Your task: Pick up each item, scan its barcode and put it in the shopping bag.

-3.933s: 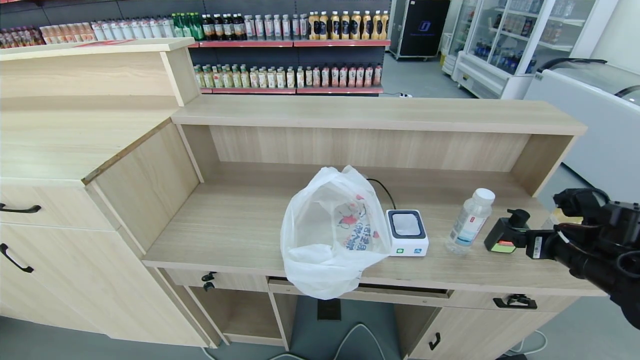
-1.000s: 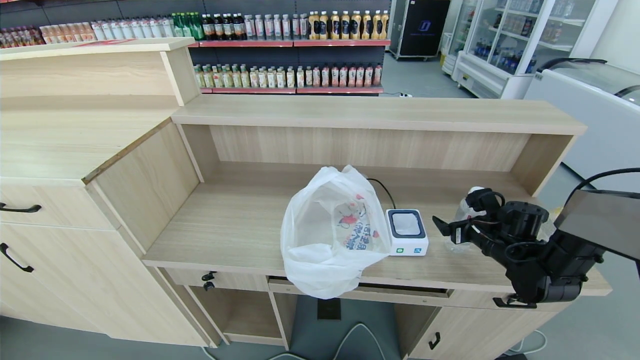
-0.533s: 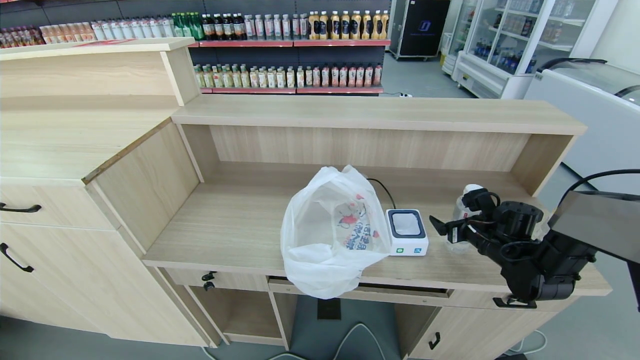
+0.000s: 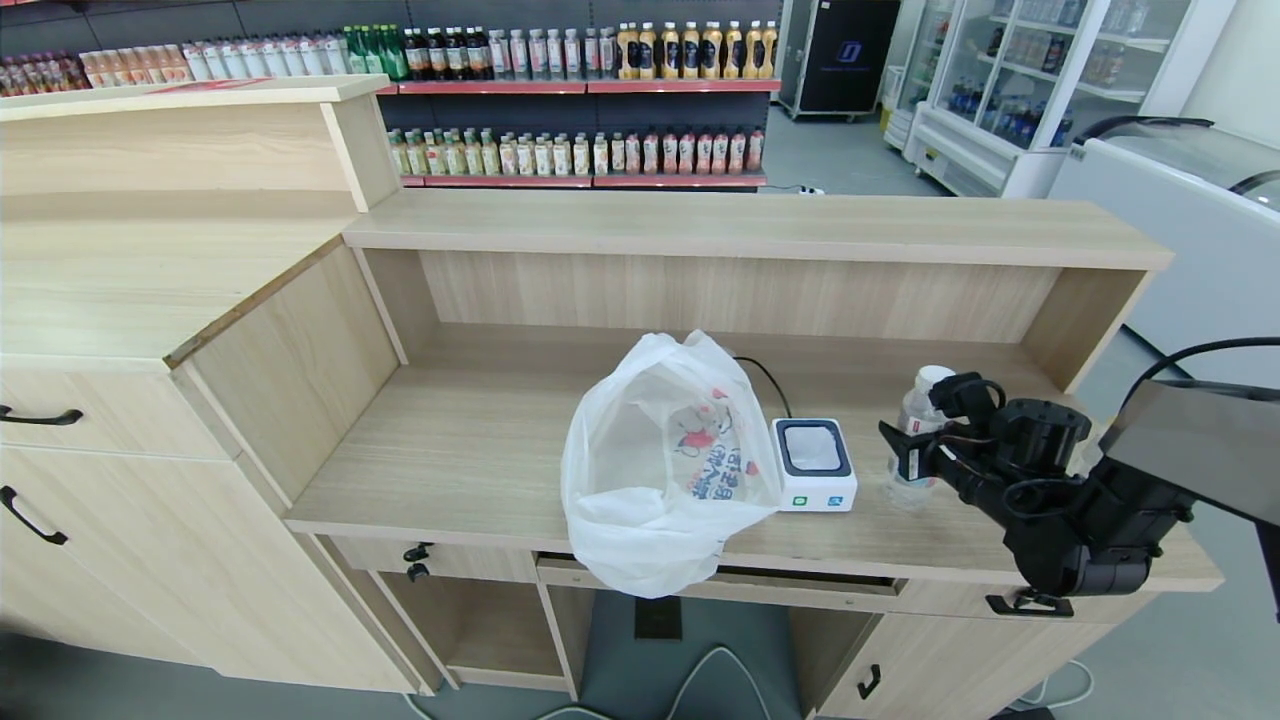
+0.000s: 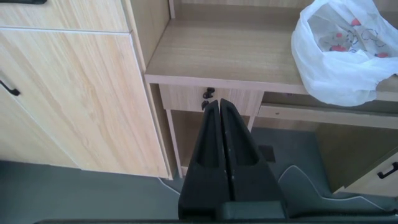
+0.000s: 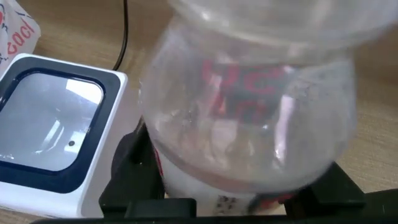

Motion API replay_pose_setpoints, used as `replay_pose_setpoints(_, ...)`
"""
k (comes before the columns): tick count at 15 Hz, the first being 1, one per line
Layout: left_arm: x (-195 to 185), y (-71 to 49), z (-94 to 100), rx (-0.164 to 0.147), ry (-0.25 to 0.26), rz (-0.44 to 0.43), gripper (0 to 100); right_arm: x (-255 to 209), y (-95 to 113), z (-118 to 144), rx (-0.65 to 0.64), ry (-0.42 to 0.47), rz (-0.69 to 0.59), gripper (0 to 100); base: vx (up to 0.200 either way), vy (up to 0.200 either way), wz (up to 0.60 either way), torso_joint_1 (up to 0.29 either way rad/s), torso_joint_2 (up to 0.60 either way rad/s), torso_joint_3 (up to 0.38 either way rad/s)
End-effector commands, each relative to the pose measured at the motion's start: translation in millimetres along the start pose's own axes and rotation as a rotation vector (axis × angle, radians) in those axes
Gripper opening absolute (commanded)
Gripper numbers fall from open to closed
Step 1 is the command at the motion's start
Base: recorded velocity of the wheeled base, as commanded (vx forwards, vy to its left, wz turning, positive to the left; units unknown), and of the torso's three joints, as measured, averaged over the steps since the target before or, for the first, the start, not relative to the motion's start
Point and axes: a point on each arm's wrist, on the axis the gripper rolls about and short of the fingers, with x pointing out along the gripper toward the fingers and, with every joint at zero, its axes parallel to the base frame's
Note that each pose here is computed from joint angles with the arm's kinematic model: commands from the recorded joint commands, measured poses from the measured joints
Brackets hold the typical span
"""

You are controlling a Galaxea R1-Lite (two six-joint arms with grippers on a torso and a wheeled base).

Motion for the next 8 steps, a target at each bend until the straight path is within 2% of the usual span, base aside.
replay_pose_setpoints(1,0,0.0,0.0,0.000,0.000,0.001,0,-2,0,1,-0.002,-0.001,-0.001,0,0.000,0.000,0.00,0.000,0.00,0.000)
replay_pose_setpoints(5,0,0.0,0.0,0.000,0.000,0.001,0,-7,-4,17,-0.002,-0.027,-0.006,0,0.000,0.000,0.00,0.000,0.00,0.000)
replay_pose_setpoints(8,0,0.0,0.0,0.000,0.000,0.001,0,-34,-12,85,0.070,-0.064,0.004,0,0.000,0.000,0.00,0.000,0.00,0.000)
